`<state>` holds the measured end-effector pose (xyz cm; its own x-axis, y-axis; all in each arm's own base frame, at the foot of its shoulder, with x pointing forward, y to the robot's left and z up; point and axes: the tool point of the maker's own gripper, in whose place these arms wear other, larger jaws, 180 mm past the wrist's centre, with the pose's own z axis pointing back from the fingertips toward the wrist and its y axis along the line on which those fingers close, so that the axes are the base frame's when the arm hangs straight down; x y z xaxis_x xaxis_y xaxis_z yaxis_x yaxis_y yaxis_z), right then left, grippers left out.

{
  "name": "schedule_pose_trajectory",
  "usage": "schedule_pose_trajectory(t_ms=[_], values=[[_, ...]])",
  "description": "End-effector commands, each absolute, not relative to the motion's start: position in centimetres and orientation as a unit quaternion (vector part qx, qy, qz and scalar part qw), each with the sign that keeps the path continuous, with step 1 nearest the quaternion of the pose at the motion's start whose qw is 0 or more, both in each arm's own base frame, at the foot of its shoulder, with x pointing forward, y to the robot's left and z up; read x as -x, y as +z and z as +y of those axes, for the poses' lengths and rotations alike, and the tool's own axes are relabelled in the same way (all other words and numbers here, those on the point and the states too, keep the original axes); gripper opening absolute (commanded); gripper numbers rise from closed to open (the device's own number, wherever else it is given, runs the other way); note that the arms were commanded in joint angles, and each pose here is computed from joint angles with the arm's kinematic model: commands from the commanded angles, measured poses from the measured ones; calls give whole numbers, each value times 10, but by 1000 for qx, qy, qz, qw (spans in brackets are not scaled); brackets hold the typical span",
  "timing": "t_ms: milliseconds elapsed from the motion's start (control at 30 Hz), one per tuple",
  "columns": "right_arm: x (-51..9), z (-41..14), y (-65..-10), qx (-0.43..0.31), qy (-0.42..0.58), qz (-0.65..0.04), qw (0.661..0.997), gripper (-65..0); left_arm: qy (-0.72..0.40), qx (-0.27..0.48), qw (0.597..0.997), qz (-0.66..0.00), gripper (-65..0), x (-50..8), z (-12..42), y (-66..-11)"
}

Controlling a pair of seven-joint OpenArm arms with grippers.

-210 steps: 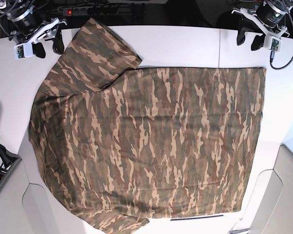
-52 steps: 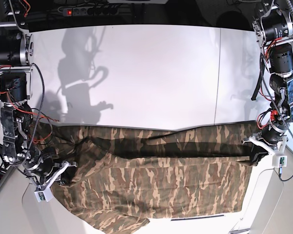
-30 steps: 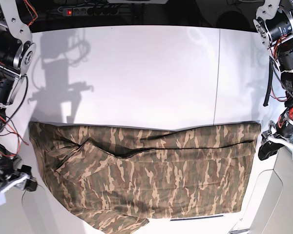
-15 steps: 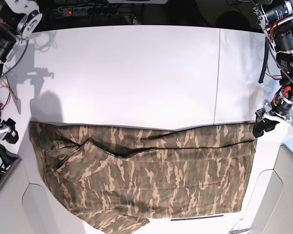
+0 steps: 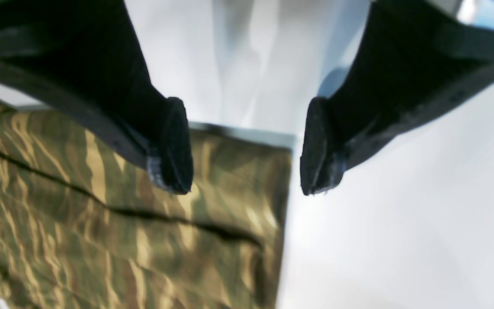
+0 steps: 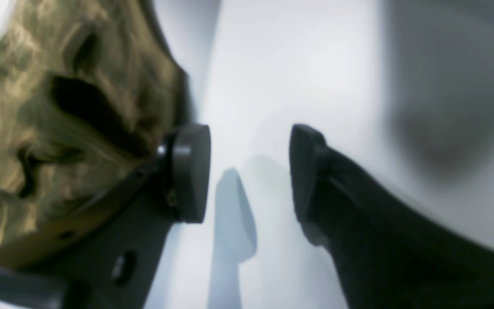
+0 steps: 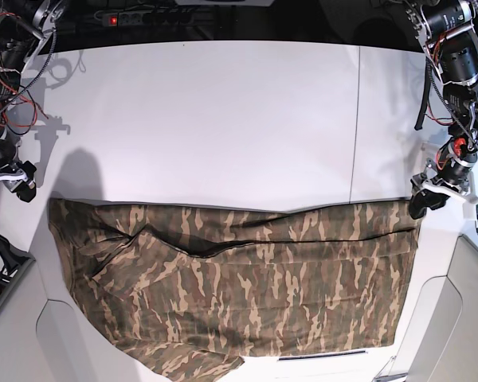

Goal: Fold the T-shirt properly
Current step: 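Regrasp the folded edge with both grippers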

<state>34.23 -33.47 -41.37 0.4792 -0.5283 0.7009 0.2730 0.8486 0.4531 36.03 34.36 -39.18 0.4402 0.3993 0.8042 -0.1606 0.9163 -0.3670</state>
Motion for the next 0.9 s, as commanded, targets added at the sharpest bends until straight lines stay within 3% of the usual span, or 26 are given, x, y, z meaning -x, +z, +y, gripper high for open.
schedule_pose_trajectory(t_ms=[0, 500, 567, 633, 733, 800, 867], values=[[-355, -339, -399, -147, -229, -471, 839, -353, 169, 114, 826, -526, -228, -370, 352, -375], [-384, -280, -408, -202, -213, -469, 833, -354, 154, 74, 846, -505, -230, -376, 329, -402], [-384, -276, -408, -206, -214, -469, 832, -395, 154, 74, 846, -506, -234, -377, 329, -401], [-384, -273, -409, -209, -215, -468, 831, -500, 154, 74, 845, -506, -296, -377, 329, -401], [-385, -273, -409, -209, -215, -469, 831, -647, 145, 82, 845, -508, -502, -378, 325, -400], [-386, -274, -408, -208, -216, -473, 828, -650, 131, 95, 844, -512, -647, -379, 319, -397], [-387, -274, -406, -209, -213, -477, 827, -650, 126, 98, 841, -516, -650, -382, 318, -394]])
